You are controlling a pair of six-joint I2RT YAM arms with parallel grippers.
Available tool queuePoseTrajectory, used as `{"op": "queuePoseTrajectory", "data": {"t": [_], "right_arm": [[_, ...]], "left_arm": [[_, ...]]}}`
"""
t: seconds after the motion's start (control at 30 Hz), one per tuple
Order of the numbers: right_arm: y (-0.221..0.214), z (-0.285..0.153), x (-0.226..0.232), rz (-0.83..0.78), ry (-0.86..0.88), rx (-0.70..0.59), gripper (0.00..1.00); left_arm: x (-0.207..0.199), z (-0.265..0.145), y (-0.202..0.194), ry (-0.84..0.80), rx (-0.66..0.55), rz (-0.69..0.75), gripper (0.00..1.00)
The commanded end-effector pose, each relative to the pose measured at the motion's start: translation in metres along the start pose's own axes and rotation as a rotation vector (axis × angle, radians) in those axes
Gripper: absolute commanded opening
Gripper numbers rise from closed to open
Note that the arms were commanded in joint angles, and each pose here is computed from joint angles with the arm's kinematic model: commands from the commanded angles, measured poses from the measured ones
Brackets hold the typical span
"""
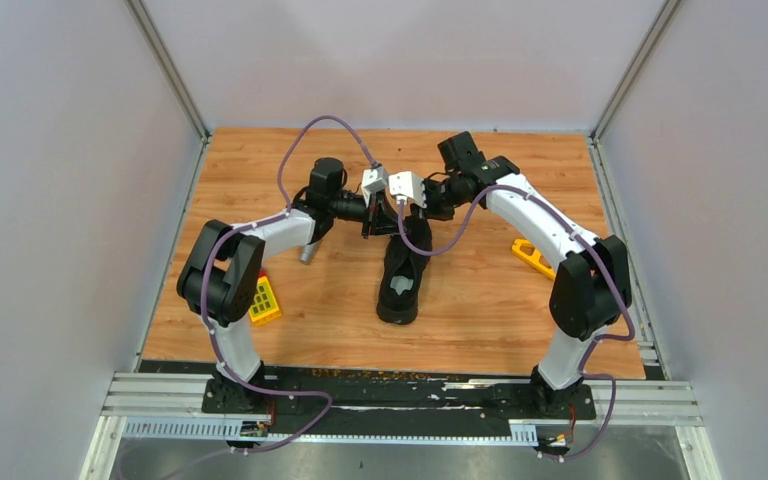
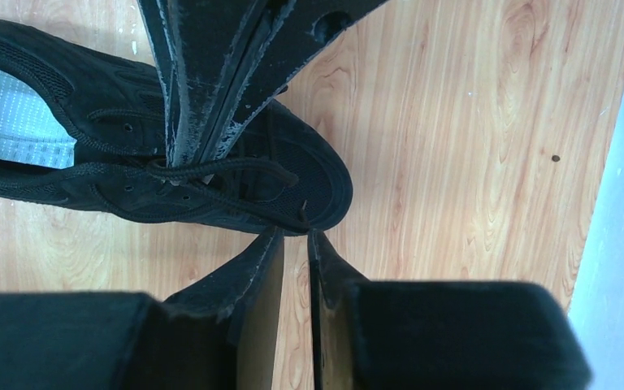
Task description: Tie the shoes
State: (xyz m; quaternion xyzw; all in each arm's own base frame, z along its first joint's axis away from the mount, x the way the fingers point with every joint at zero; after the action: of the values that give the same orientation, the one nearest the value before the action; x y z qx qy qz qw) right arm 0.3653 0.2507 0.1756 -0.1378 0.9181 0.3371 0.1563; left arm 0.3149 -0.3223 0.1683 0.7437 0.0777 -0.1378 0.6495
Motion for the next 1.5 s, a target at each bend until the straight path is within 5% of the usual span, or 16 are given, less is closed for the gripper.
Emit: {"op": "queuePoseTrajectory", "data": {"t": [0.0, 0.43, 0.9, 1.07, 1.47], "right_arm": [[0.015, -0.004, -0.002, -0.053, -0.018, -0.044, 0.21], [0.022, 0.0, -0.013, -0.093, -0.078, -0.067, 0.33], [0.036, 0.005, 0.005, -0.189, -0.055, -0.115, 0.28], [0.038, 0.001, 0.002, -0.109, -0.062, -0.1, 0.0], [0.049, -0.021, 0.019, 0.296, 0.071, -0.085, 0.0]], "left_arm": [[-0.007, 0.0, 0.023, -0.016, -0.019, 0.086, 0.0], [-0.005, 0.0, 0.022, -0.023, 0.007, 0.078, 0.0], [-0.004, 0.0, 0.019, -0.028, 0.037, 0.078, 0.0], [0.001, -0.001, 0.017, 0.009, 0.044, 0.074, 0.0], [0.023, -0.004, 0.016, 0.163, 0.027, 0.036, 0.0]]}}
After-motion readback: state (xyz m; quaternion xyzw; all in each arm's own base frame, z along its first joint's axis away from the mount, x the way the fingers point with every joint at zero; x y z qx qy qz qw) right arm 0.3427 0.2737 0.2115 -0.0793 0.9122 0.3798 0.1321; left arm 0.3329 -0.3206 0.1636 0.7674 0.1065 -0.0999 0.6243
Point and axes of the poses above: each gripper's point midway between its finger pads, its own z axis out along the fingers, its own x axis along the line the jaws close on, y = z × x, the point moved 1 cm from there along -z, back along the fingers, and after that the axes turned 5 degrees about -z, right-handed, at the moved point
